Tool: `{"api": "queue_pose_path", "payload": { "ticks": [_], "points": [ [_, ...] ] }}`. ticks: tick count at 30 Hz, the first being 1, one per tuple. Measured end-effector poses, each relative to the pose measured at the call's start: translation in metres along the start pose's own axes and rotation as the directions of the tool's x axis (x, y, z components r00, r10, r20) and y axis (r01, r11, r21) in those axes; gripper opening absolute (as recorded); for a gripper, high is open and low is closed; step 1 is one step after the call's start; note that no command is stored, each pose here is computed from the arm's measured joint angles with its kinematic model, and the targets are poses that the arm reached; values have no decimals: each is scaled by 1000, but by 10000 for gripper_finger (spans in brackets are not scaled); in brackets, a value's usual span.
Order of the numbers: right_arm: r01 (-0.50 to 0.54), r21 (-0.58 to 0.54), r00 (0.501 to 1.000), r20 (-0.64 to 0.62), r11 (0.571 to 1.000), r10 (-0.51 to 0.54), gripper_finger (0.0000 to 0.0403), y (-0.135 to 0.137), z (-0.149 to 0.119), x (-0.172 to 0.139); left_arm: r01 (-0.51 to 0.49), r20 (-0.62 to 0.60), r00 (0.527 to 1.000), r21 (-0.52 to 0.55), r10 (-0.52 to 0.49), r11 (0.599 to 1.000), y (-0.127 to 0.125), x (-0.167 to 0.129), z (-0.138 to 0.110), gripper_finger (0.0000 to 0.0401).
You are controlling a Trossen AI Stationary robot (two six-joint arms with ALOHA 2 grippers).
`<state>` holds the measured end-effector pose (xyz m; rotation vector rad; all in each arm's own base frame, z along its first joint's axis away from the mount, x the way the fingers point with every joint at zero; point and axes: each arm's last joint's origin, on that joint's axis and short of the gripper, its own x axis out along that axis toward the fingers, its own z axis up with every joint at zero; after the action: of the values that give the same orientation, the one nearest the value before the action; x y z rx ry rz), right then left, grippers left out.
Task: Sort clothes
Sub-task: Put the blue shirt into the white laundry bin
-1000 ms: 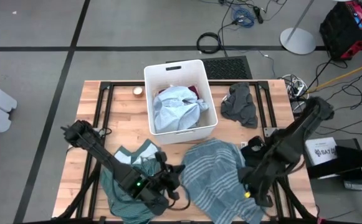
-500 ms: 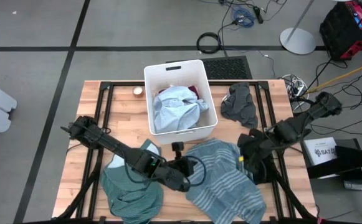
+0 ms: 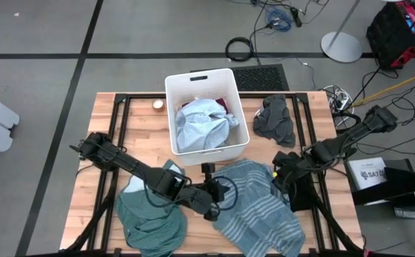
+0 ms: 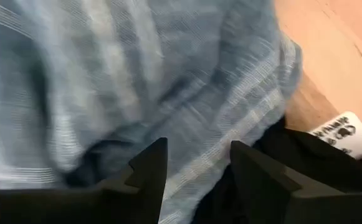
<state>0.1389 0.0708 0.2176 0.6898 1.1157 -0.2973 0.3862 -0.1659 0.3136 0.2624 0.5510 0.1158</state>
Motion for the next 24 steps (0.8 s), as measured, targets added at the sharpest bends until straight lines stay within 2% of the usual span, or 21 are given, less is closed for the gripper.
{"api": "queue_pose_path", "payload": {
  "ticks": [3, 7, 9, 12, 13, 15, 19, 22, 24],
  "points": [
    [38, -9, 999, -19, 999, -39, 164, -2, -2, 7, -10, 3, 1000, -11, 10, 1000, 5, 3, 1, 7],
    [19, -37, 1000, -10, 999, -20, 152, 2, 0, 11, -10, 0, 1000, -17, 10, 1000, 8, 5, 1, 7],
    [-14, -64, 1000, 6, 998, 15, 119, 6, 1, 12, -5, 1, 1000, -20, 5, 1000, 10, 6, 1, 7],
    [-42, -117, 999, 26, 992, 45, 34, 10, 3, 10, 1, 10, 1000, -24, 0, 1000, 11, 6, 2, 7],
    [-46, -137, 998, 33, 989, 51, 17, 11, 4, 8, 1, 17, 1000, -17, 0, 1000, 11, 7, 3, 7],
    [-58, -145, 997, 49, 988, 66, 9, 16, 7, 2, 2, 27, 1000, -13, -2, 1000, 11, 7, 4, 7],
    [-141, -204, 981, 103, 969, 165, 2, 35, 20, -31, 0, 32, 999, 5, 0, 1000, 12, 7, 5, 7],
    [-227, -284, 947, 159, 932, 279, 1, 55, 33, -75, -1, 51, 999, 21, 0, 1000, 12, 7, 7, 7],
    [-278, -337, 907, 215, 899, 361, 1, 67, 41, -108, -2, 65, 998, 24, 1, 1000, 12, 7, 8, 7]
  ]
}}
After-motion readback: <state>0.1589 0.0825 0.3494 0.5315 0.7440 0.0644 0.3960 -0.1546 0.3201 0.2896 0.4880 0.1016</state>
